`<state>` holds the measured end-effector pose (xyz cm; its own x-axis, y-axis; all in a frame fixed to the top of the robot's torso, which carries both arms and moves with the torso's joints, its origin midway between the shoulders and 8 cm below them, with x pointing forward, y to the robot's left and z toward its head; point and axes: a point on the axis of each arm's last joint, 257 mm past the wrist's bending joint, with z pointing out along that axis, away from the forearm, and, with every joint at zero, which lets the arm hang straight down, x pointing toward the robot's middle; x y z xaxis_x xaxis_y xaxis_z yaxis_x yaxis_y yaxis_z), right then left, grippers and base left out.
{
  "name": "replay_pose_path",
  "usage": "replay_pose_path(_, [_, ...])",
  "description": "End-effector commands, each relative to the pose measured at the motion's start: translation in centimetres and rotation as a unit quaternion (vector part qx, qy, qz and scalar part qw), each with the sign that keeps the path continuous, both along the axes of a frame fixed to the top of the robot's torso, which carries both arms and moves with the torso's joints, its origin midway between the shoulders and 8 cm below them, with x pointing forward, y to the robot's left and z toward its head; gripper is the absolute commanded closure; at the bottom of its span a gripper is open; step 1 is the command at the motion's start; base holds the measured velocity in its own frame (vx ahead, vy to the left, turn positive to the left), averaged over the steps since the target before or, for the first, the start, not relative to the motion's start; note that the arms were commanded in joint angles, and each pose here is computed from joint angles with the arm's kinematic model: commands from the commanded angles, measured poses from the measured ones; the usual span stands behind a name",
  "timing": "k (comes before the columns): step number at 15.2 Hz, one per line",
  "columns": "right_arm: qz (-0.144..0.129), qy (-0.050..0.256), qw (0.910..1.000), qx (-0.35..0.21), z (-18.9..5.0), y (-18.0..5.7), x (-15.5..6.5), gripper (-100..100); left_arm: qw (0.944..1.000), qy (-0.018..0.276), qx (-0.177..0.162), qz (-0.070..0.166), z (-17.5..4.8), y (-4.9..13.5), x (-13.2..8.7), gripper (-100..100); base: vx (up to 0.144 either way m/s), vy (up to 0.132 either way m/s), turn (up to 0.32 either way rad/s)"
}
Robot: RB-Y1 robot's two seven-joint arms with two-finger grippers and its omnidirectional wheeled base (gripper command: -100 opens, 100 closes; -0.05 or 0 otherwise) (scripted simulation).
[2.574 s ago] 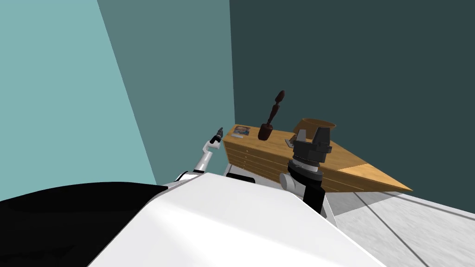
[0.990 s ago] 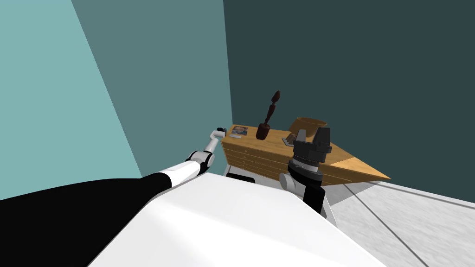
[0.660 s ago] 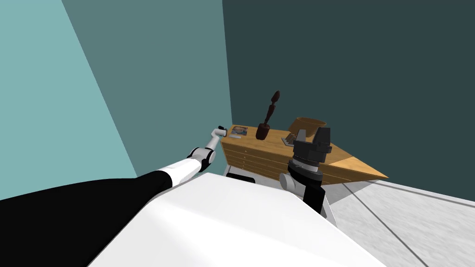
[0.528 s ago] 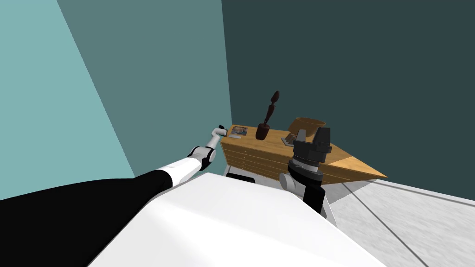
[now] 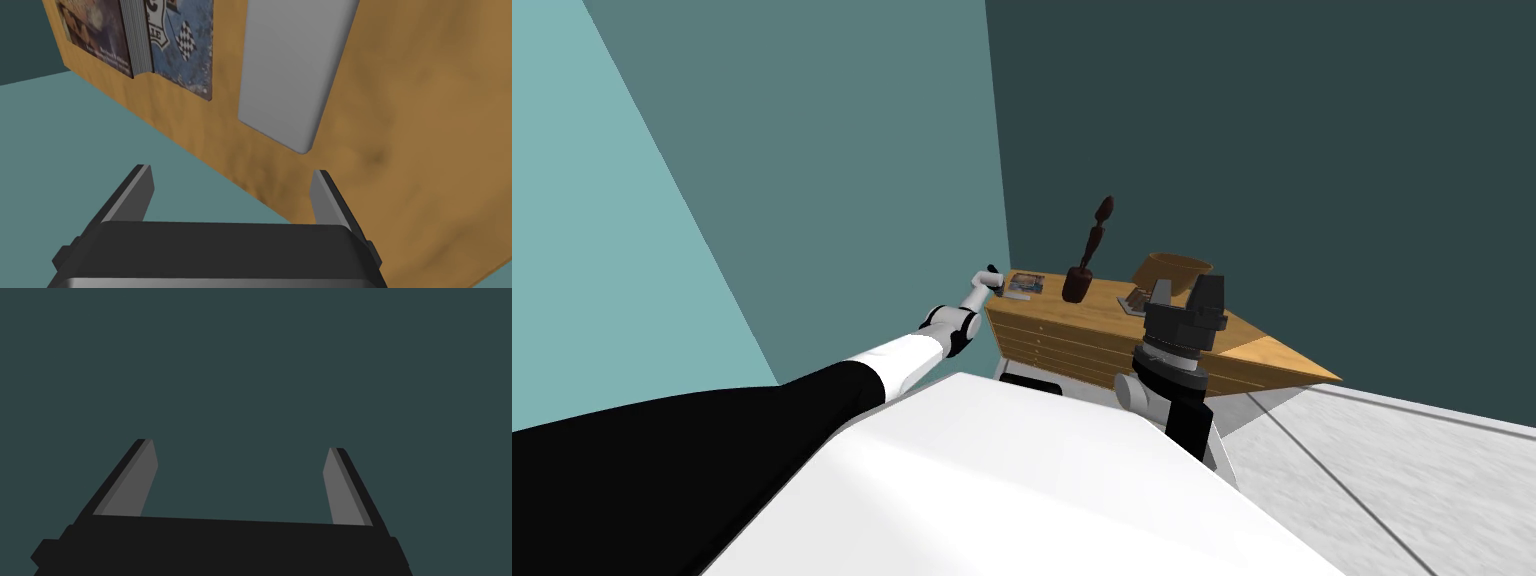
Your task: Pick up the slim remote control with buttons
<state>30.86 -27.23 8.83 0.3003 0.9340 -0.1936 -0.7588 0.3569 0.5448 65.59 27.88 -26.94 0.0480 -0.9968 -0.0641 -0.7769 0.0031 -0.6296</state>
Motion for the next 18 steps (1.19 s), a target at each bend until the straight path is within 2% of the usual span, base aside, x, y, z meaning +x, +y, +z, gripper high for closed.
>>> replay_pose_path(1, [0.000, 0.000, 1.0000, 0.000, 0.0, 0.0, 0.0, 0, 0.9996, 0.026, -0.004, -0.001, 0.1, -0.7, -0.4, -100, 0.039, 0.009, -0.042])
replay_pose_path(2, [0.000, 0.000, 1.0000, 0.000, 0.0, 0.0, 0.0, 0, 0.9994, 0.035, -0.004, 0.000, -0.6, -0.6, -0.8, -100, 0.032, 0.007, -0.021])
replay_pose_path(3, [0.000, 0.000, 1.0000, 0.000, 0.0, 0.0, 0.0, 0, 0.9988, 0.048, -0.009, -0.003, 0.1, -1.5, -0.9, -100, 0.043, 0.009, -0.038])
replay_pose_path(4, [0.000, 0.000, 1.0000, 0.000, 0.0, 0.0, 0.0, 0, 0.9981, 0.061, -0.009, -0.002, -0.3, -1.5, -1.3, -100, 0.053, 0.009, -0.044])
replay_pose_path(6, [0.000, 0.000, 1.0000, 0.000, 0.0, 0.0, 0.0, 0, 0.9977, 0.068, -0.009, -0.001, -0.9, -1.4, -1.7, -100, 0.029, 0.004, -0.011])
replay_pose_path(7, [0.000, 0.000, 1.0000, 0.000, 0.0, 0.0, 0.0, 0, 0.9960, 0.088, -0.014, -0.004, -0.2, -2.4, -2.1, -100, 0.027, 0.002, -0.024])
replay_pose_path(9, [0.000, 0.000, 1.0000, 0.000, 0.0, 0.0, 0.0, 0, 0.9949, 0.100, -0.014, -0.002, -1.1, -2.3, -2.6, -100, 0.039, 0.005, -0.039])
replay_pose_path(10, [0.000, 0.000, 1.0000, 0.000, 0.0, 0.0, 0.0, 0, 0.9929, 0.117, -0.018, -0.006, -0.3, -3.3, -3.0, -100, 0.054, 0.008, -0.042])
replay_pose_path(11, [0.000, 0.000, 1.0000, 0.000, 0.0, 0.0, 0.0, 0, 0.9913, 0.130, -0.018, -0.004, -1.2, -3.1, -3.7, -100, 0.064, 0.009, -0.041])
replay_pose_path(12, [0.000, 0.000, 1.0000, 0.000, 0.0, 0.0, 0.0, 0, 0.9898, 0.141, -0.022, -0.009, -0.4, -4.0, -3.8, -100, 0.076, 0.003, -0.048])
replay_pose_path(13, [0.000, 0.000, 1.0000, 0.000, 0.0, 0.0, 0.0, 0, 0.9871, 0.158, -0.022, -0.006, -1.2, -3.9, -4.7, -100, 0.082, 0.009, -0.043])
replay_pose_path(14, [0.000, 0.000, 1.0000, 0.000, 0.0, 0.0, 0.0, 0, 0.9867, 0.161, -0.022, -0.006, -1.4, -3.9, -4.9, -100, 0.059, 0.012, -0.015])
replay_pose_path(15, [0.000, 0.000, 1.0000, 0.000, 0.0, 0.0, 0.0, 0, 0.9829, 0.182, -0.025, -0.009, -1.4, -4.6, -5.7, -100, 0.060, 0.015, -0.033])
replay_pose_path(18, [0.000, 0.000, 1.0000, 0.000, 0.0, 0.0, 0.0, 0, 0.9760, 0.216, -0.028, -0.010, -1.7, -5.3, -7.2, -100, 0.070, 0.008, -0.043])
